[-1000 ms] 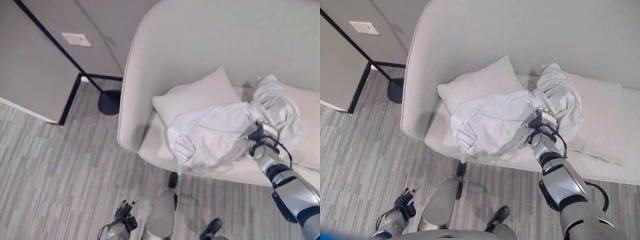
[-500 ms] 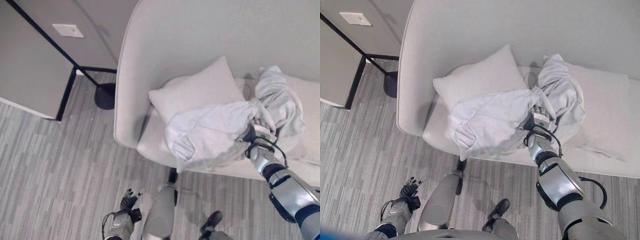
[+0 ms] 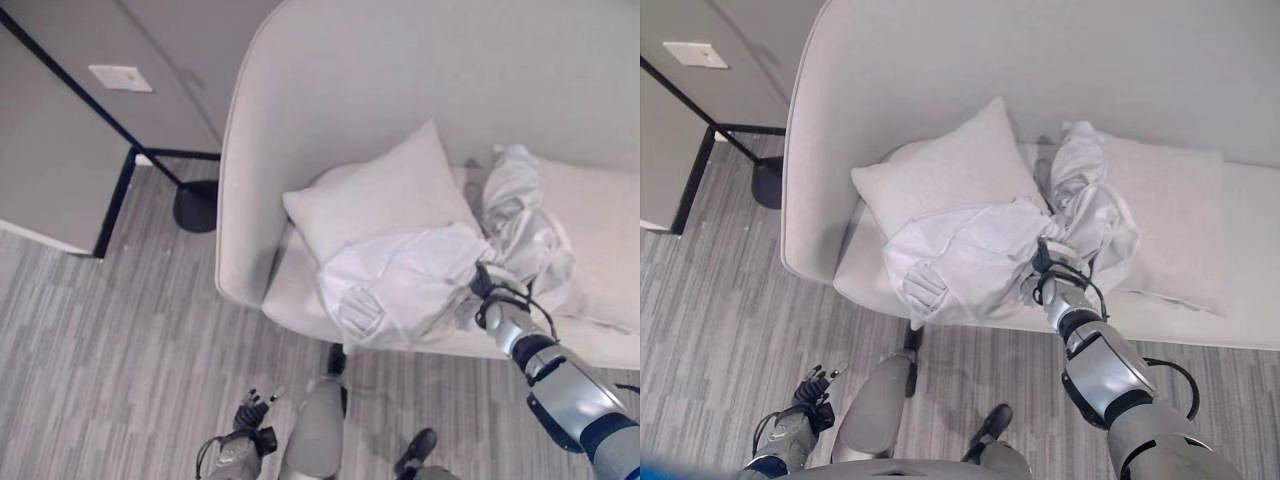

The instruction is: Hang the clothes on the sofa on the clothes rack.

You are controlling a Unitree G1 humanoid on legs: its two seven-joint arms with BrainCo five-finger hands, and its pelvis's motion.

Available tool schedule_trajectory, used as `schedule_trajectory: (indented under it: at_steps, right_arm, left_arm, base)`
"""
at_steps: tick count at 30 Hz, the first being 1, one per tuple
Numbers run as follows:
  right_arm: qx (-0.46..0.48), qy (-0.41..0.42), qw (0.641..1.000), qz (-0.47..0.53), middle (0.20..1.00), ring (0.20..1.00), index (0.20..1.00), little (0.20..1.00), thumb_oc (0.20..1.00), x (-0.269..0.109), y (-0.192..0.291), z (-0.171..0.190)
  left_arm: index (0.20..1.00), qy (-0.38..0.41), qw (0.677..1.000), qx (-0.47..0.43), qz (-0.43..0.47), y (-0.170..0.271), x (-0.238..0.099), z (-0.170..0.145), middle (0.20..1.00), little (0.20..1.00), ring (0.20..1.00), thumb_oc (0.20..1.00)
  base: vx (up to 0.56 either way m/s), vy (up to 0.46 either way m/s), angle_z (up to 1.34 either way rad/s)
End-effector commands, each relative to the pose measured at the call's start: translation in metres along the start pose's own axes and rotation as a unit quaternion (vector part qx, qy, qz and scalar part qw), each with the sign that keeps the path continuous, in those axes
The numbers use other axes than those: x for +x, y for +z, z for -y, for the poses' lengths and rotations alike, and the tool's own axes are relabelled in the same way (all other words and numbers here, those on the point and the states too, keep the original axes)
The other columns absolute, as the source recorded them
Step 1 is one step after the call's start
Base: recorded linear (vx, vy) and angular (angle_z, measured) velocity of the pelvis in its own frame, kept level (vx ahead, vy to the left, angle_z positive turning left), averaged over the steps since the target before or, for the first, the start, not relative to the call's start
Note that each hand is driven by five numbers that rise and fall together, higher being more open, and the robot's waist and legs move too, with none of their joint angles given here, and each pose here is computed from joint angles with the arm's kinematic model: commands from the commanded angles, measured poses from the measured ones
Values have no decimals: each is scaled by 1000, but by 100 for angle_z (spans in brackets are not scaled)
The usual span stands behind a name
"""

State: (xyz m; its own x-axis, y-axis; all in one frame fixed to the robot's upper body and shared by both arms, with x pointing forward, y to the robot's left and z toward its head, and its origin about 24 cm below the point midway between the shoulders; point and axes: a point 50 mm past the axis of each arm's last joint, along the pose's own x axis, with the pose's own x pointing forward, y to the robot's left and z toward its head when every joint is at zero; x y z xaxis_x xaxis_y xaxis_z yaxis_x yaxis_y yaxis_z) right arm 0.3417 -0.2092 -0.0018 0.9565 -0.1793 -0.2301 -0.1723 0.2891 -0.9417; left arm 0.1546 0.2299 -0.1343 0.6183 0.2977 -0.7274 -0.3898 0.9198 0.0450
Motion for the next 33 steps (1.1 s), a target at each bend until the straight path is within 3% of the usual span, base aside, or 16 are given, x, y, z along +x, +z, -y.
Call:
schedule_trajectory:
  at_steps: [1, 3, 5, 8, 11, 12, 14, 15, 17, 18, 19, 21, 27, 29, 33]
  right_arm:
    - [105, 15, 994, 1, 200, 200, 200, 200, 200, -6, 3, -10]
    - [105, 15, 994, 1, 200, 200, 200, 200, 200, -6, 3, -10]
    - [213, -26, 977, -4, 200, 200, 200, 200, 200, -1, 3, 10]
    - [294, -85, 951, 47, 200, 200, 200, 200, 200, 1, 17, 44]
    - [321, -138, 932, 98, 200, 200, 200, 200, 200, -5, 24, 76]
    - [337, -180, 915, 133, 200, 200, 200, 200, 200, -10, 29, 102]
    - [340, -195, 908, 147, 200, 200, 200, 200, 200, -13, 31, 111]
    - [345, -241, 891, 167, 200, 200, 200, 200, 200, -17, 30, 141]
    - [351, -260, 880, 184, 200, 200, 200, 200, 200, -20, 33, 155]
    - [358, -302, 857, 213, 200, 200, 200, 200, 200, -26, 39, 184]
    - [358, -302, 858, 213, 200, 200, 200, 200, 200, -26, 39, 184]
    - [345, -364, 823, 267, 200, 200, 200, 200, 200, -41, 57, 230]
    - [336, -402, 775, 353, 200, 200, 200, 200, 200, -67, 93, 271]
    - [344, -403, 743, 409, 200, 200, 200, 200, 200, -84, 114, 285]
    - [349, -387, 715, 466, 200, 200, 200, 200, 200, -100, 138, 291]
  left_arm:
    - [1000, 16, 998, 39, -37, -24, -8, -14, 1000, 1000, 1000, 1000]
    - [1000, 16, 998, 39, -37, -24, -8, -14, 1000, 1000, 1000, 1000]
    - [1000, 31, 997, 38, -58, -32, -10, -20, 1000, 1000, 1000, 1000]
    - [1000, 53, 995, 22, -81, -42, -13, -27, 1000, 1000, 1000, 1000]
    - [1000, 65, 994, -5, -90, -47, -16, -29, 1000, 1000, 1000, 1000]
    - [1000, 70, 994, -28, -83, -45, -15, -27, 1000, 1000, 1000, 1000]
    - [1000, 67, 994, -33, -75, -41, -14, -25, 1000, 1000, 1000, 1000]
    - [1000, 54, 997, -44, -35, -26, -11, -19, 1000, 1000, 1000, 1000]
    - [1000, 42, 998, -45, -12, -16, -10, -13, 1000, 1000, 1000, 1000]
    - [1000, 20, 999, -40, 30, 4, -9, -4, 1000, 1000, 1000, 1000]
    - [1000, 20, 999, -40, 30, 4, -9, -4, 1000, 1000, 1000, 1000]
    - [1000, 3, 996, -15, 91, 32, -9, 6, 1000, 1000, 1000, 1000]
    - [1000, -11, 976, 32, 214, 91, -13, 28, 1000, 1000, 1000, 1000]
    - [1000, -19, 952, 65, 298, 130, -20, 47, 1000, 1000, 1000, 1000]
    - [1000, -44, 918, 99, 381, 166, -33, 80, 1000, 1000, 1000, 1000]
  base:
    - [22, -51, -3]
    - [4, -43, -4]
    - [-9, -90, -9]
    - [-39, -83, -23]
    - [-91, -97, -9]
    - [-75, -108, -17]
    - [-81, -121, -13]
    - [-74, -133, -3]
    - [-97, -136, 3]
    - [-105, -121, 4]
    - [-90, -110, 2]
    - [-79, -99, -7]
    - [-71, -41, -4]
    - [-64, 0, 1]
    - [-13, 32, -3]
